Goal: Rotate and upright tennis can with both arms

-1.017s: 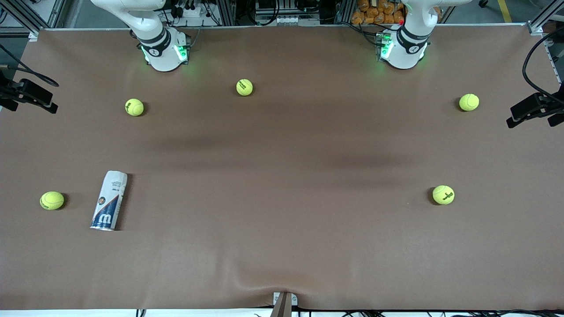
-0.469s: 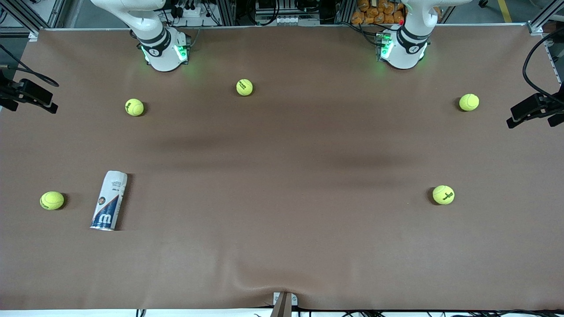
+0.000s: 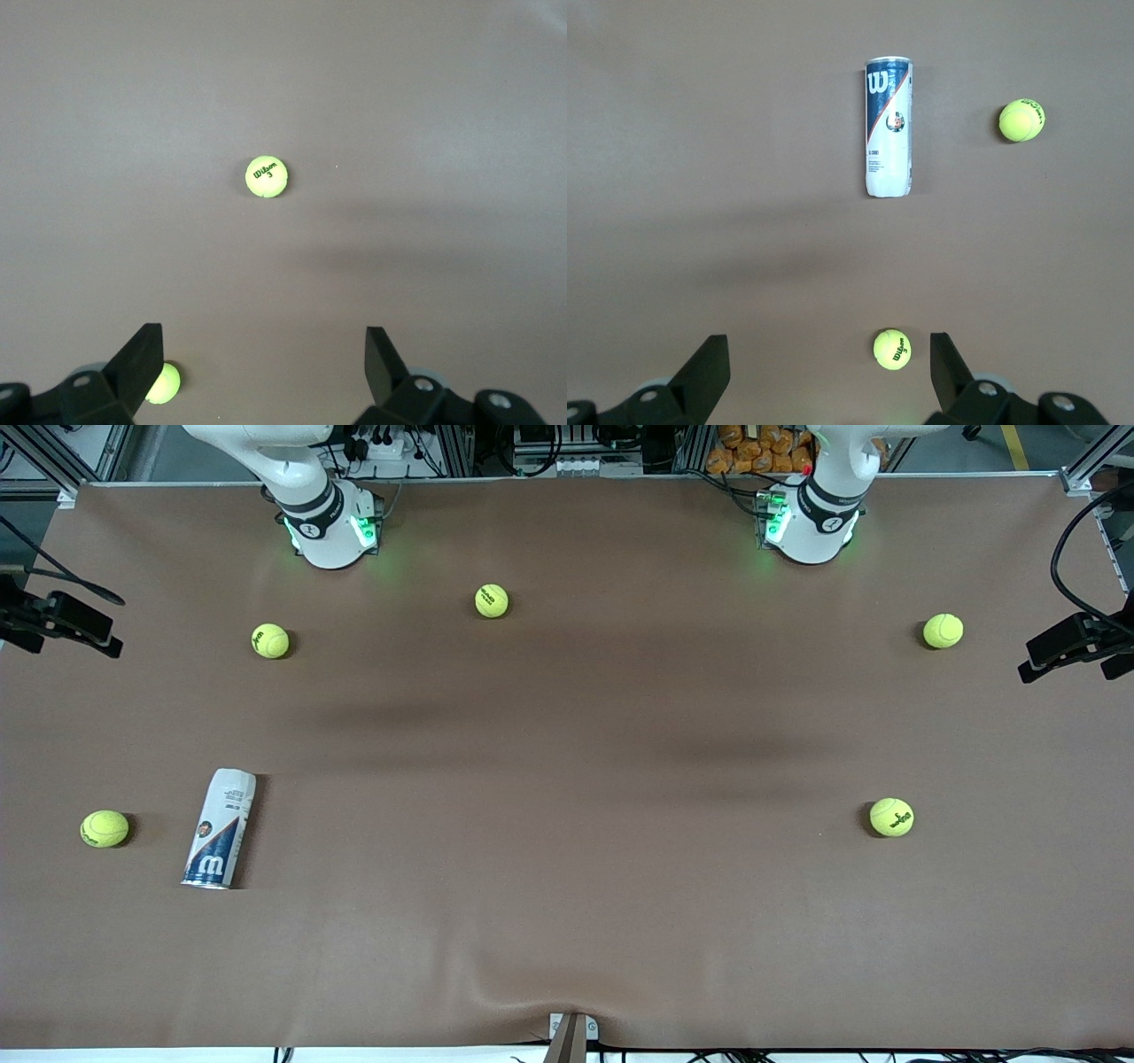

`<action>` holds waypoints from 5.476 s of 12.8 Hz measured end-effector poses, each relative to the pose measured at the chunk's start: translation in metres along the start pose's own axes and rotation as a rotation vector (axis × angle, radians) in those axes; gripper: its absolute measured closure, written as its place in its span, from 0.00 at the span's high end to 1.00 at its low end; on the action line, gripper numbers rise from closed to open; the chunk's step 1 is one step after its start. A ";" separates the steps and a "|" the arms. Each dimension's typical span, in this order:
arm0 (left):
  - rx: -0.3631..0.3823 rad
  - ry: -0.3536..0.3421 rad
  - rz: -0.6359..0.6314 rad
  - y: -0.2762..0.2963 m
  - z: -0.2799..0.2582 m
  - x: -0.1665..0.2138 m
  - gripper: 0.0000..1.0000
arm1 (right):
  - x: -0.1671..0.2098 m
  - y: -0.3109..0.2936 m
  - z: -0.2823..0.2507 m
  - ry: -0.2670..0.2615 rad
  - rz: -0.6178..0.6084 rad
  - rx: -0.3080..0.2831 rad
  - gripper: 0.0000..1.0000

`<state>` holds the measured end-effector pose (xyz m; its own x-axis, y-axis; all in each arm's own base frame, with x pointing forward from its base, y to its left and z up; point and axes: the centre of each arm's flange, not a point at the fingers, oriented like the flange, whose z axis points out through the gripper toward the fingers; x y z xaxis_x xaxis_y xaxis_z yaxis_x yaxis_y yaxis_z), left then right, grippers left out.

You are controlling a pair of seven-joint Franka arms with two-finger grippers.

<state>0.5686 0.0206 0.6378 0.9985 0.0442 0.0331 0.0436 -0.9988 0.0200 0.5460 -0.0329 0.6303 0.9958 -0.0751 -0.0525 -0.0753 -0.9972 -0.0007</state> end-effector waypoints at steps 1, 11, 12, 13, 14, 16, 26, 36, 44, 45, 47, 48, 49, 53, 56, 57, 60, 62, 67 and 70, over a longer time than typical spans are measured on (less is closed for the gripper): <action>0.000 -0.001 -0.001 0.000 0.000 0.000 1.00 | 0.007 0.001 0.008 -0.003 0.002 0.000 1.00; 0.000 -0.003 -0.003 -0.002 0.001 0.000 1.00 | 0.088 -0.003 0.120 -0.016 -0.001 -0.006 1.00; 0.000 -0.003 -0.003 -0.002 0.001 0.000 1.00 | 0.096 0.001 0.139 -0.032 0.006 -0.008 1.00; 0.000 -0.003 -0.003 -0.002 0.001 0.000 1.00 | 0.106 0.007 0.156 -0.031 0.015 -0.008 1.00; 0.000 -0.003 -0.004 -0.002 0.001 0.000 1.00 | 0.115 0.013 0.172 -0.019 0.024 -0.009 1.00; 0.000 -0.003 -0.005 -0.003 0.001 0.000 1.00 | 0.134 0.020 0.207 0.013 0.032 -0.011 1.00; 0.000 -0.009 -0.004 -0.002 0.004 0.001 1.00 | 0.160 0.063 0.382 -0.085 -0.038 -0.011 1.00; 0.001 -0.011 -0.003 -0.003 0.005 0.001 1.00 | 0.155 0.072 0.444 -0.141 -0.027 -0.007 1.00; 0.002 -0.039 -0.004 -0.004 0.021 0.008 1.00 | 0.157 0.077 0.442 -0.133 -0.022 -0.008 0.76; 0.002 -0.039 -0.002 -0.002 0.021 0.009 1.00 | 0.157 0.077 0.441 -0.130 -0.022 -0.008 0.72; 0.002 -0.028 -0.002 -0.002 0.015 0.008 1.00 | 0.160 0.077 0.438 -0.122 -0.022 -0.008 0.66; 0.001 -0.022 -0.002 -0.002 0.012 0.008 1.00 | 0.161 0.076 0.435 -0.117 -0.024 -0.008 0.65; 0.001 -0.019 -0.002 -0.002 0.011 0.007 1.00 | 0.164 0.074 0.431 -0.108 -0.028 -0.008 0.65; 0.001 -0.016 0.001 -0.001 0.009 0.007 1.00 | 0.180 0.043 0.387 -0.059 -0.106 -0.007 0.67; 0.001 -0.015 -0.002 -0.002 0.008 0.006 1.00 | 0.189 -0.025 0.346 -0.053 -0.225 -0.028 0.67; 0.001 -0.014 -0.003 -0.003 0.008 0.006 1.00 | 0.189 -0.059 0.337 -0.047 -0.281 -0.044 0.67; 0.001 -0.014 -0.001 -0.002 0.008 0.006 1.00 | 0.171 -0.183 0.321 -0.023 -0.474 -0.079 0.67; 0.001 -0.014 -0.001 -0.001 0.008 0.006 1.00 | 0.146 -0.259 0.321 -0.020 -0.648 -0.087 0.67; 0.000 -0.017 0.004 0.001 0.010 0.007 1.00 | 0.076 -0.403 0.316 0.023 -0.914 -0.114 0.70; -0.003 -0.019 0.007 0.004 0.011 0.008 1.00 | 0.054 -0.445 0.317 0.097 -1.042 -0.163 0.74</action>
<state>0.5767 0.0172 0.6269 0.9992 0.0364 0.0137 0.0361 -0.9991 0.0224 0.6167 0.4084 0.3114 0.5650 0.8248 -0.0233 0.8192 -0.5573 0.1353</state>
